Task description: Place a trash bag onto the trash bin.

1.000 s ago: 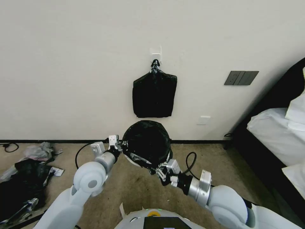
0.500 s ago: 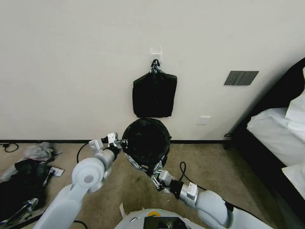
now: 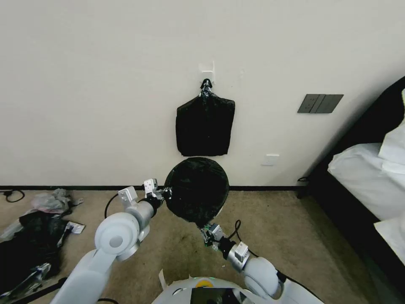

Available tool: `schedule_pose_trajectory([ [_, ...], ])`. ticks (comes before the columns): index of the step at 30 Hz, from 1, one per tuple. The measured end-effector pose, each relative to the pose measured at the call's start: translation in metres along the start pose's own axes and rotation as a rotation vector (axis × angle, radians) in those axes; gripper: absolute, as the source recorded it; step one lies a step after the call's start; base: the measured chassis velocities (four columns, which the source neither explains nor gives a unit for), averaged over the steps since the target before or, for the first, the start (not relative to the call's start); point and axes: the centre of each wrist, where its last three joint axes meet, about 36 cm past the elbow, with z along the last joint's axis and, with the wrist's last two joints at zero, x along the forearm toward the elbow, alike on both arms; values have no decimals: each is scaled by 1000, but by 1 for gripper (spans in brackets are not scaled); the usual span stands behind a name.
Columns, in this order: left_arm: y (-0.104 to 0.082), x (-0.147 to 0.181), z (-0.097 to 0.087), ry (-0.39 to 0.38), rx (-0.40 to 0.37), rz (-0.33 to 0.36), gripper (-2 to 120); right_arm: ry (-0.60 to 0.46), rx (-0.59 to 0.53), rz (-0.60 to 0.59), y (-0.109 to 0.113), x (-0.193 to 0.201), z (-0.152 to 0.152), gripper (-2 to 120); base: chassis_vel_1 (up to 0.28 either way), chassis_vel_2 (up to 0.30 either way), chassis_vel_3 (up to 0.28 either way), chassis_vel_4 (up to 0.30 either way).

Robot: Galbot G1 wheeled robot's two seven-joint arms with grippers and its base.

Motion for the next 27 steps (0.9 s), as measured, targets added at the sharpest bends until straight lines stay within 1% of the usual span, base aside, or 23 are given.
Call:
schedule_pose_trajectory([
  [1, 0, 0, 0, 0, 0, 0, 1, 0, 0, 0, 0, 0, 0, 0, 0, 0, 0, 0],
  [4, 0, 4, 3, 9, 1, -1, 1, 22, -91, 36, -2, -6, 5, 0, 0, 0, 0, 0],
  [5, 0, 4, 3, 9, 1, -1, 1, 22, -91, 36, -2, -6, 5, 0, 0, 0, 0, 0],
  [9, 1, 6, 5, 20, -3, -3, 1, 48, -147, 56, -5, -8, 9, 0, 0, 0, 0, 0],
  [17, 2, 7, 5, 21, -10, -8, 1, 80, -161, 64, -6, -5, 17, 0, 0, 0, 0, 0],
  [25, 2, 7, 7, 27, -4, -12, 1, 81, -166, 61, -4, -2, 15, 0, 0, 0, 0, 0],
  [26, 3, 6, 7, 28, -3, -15, 1, 78, -169, 60, -3, -1, 13, 1, 0, 0, 0, 0],
  [27, 4, 5, 7, 29, -2, -19, 1, 77, -172, 58, -1, 0, 13, 5, 0, 0, 0, 0],
])
